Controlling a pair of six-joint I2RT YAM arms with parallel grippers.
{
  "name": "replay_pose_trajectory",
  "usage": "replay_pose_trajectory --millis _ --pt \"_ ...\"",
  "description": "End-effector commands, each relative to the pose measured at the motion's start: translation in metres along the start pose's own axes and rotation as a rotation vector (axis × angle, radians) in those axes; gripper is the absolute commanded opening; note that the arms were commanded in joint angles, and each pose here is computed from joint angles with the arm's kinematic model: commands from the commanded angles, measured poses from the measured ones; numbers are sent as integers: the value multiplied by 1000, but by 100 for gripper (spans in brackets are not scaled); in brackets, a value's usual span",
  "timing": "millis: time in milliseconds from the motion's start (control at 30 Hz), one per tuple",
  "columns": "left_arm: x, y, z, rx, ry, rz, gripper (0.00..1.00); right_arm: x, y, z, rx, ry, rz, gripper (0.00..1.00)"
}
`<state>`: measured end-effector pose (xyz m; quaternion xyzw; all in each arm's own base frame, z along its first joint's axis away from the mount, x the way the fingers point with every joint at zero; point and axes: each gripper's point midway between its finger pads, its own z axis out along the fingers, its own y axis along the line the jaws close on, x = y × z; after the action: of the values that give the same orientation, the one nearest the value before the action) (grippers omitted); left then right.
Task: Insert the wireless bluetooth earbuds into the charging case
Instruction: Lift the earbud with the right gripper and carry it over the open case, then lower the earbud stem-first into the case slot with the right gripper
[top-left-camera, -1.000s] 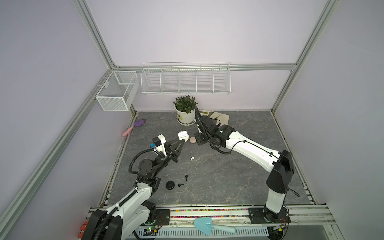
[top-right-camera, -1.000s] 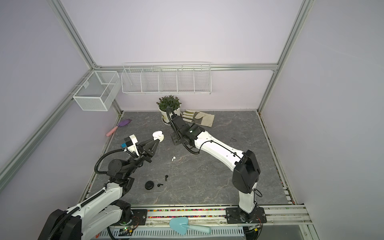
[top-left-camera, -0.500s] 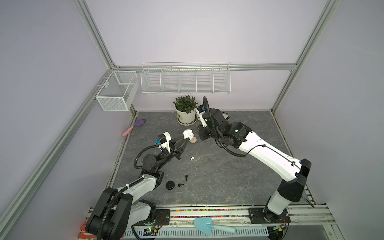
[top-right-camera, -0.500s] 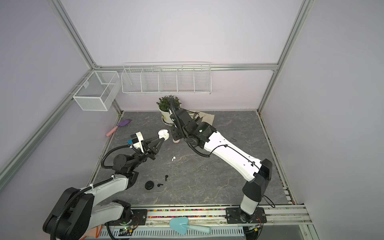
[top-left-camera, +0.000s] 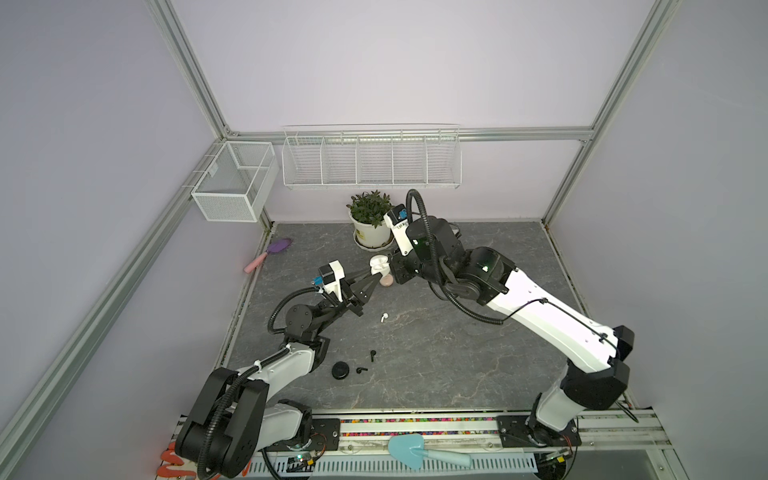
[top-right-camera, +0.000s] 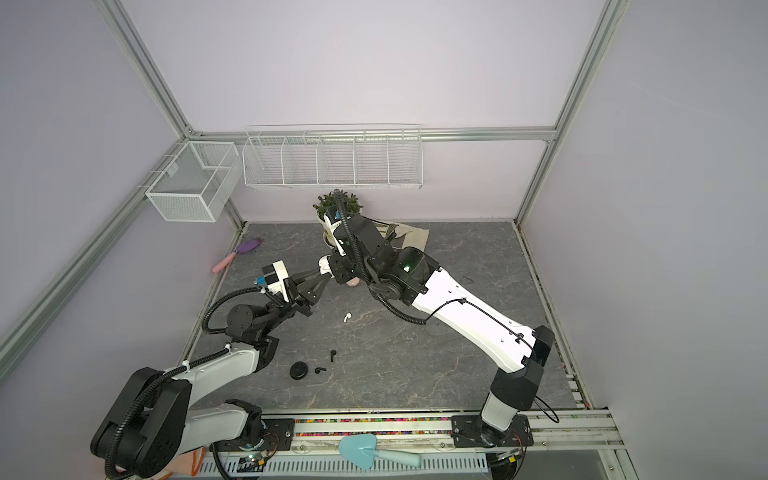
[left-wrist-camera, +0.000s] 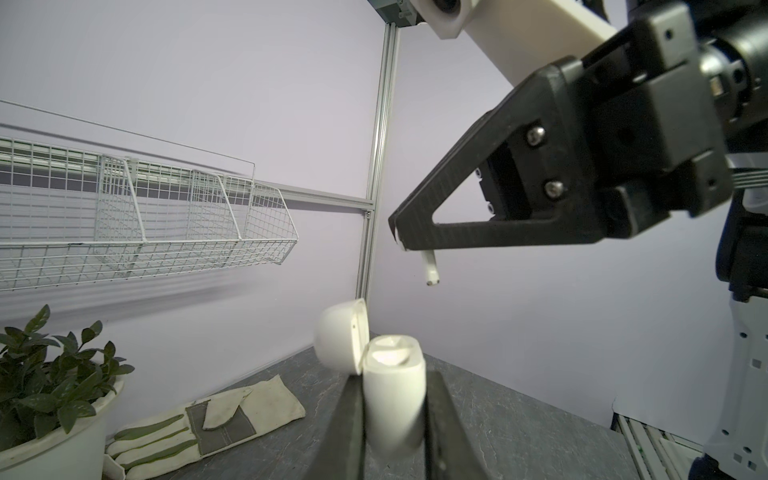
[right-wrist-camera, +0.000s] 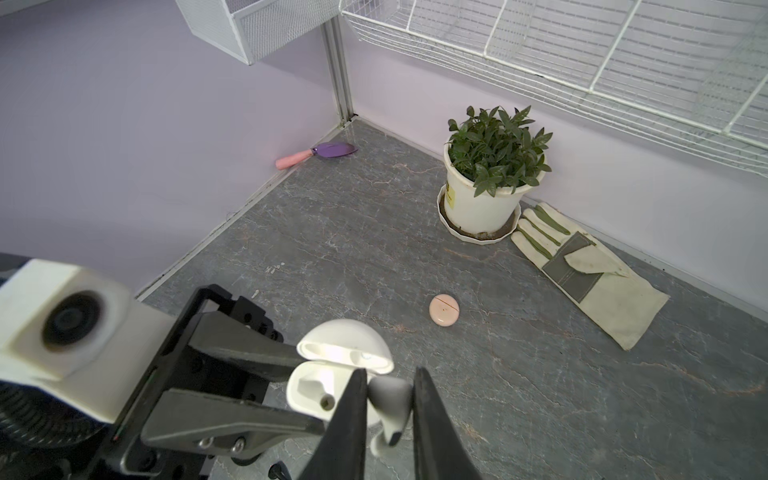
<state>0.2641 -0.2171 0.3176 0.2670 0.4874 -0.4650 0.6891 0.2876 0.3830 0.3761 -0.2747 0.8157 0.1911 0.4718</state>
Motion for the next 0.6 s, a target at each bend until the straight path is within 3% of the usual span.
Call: replay_pose_trajectory --millis 0,567 --pt "-20 -7 5 36 -56 56 0 -9 8 -6 -29 -48 -8 20" --pt "-22 -9 3 34 -62 52 0 -3 25 3 -78 -62 4 19"
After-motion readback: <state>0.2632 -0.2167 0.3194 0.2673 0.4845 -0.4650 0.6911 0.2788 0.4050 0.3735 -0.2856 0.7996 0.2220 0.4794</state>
